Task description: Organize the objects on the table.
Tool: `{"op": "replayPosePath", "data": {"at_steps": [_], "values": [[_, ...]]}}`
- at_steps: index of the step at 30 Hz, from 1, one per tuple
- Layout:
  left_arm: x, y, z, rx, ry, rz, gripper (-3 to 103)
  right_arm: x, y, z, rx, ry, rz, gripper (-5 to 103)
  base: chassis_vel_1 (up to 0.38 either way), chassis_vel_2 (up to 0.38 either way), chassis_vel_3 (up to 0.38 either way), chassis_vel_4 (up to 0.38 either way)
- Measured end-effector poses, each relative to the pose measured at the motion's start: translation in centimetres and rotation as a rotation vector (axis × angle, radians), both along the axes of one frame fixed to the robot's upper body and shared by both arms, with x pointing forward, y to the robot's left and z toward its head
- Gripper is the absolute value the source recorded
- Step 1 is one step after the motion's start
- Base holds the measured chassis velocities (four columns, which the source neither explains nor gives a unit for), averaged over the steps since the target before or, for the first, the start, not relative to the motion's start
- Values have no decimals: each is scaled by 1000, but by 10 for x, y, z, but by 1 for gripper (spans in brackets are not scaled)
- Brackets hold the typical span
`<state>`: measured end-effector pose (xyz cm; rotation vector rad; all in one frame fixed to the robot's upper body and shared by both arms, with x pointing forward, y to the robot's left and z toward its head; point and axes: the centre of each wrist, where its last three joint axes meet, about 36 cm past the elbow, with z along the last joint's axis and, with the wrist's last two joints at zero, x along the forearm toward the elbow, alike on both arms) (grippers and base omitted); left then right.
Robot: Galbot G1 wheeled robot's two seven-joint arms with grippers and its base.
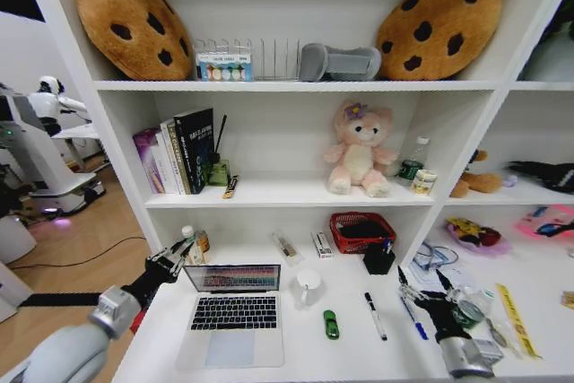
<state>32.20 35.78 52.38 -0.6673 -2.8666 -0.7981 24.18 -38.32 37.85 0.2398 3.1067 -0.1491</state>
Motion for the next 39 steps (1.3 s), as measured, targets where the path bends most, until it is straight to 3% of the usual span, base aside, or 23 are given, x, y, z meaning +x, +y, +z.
{"op": "replayPosePath", "data": {"at_steps": [3,5,9,11,18,21,30,39], "values": [[12,-4,12,57,22,-71,2,-2,2,1,3,-1,-2,100,0,0,0,0],[21,-9,22,76,72,-111,0,-5,4,1,9,0,-7,100,0,0,0,0],[29,-14,27,101,132,-149,0,-8,5,0,12,-3,-14,100,0,0,0,0],[39,-16,31,147,176,-183,0,-11,5,1,13,-8,-20,100,0,0,0,0],[50,-26,35,251,249,-280,0,-14,7,4,21,-23,-37,100,0,0,0,0],[46,-29,36,270,269,-306,0,-15,7,4,21,-26,-44,100,0,0,0,0],[11,-52,36,235,270,-365,0,-10,3,6,13,-35,-50,100,0,0,0,0],[-21,-59,18,209,292,-377,0,-9,6,11,17,-41,-56,100,0,0,0,0]]}}
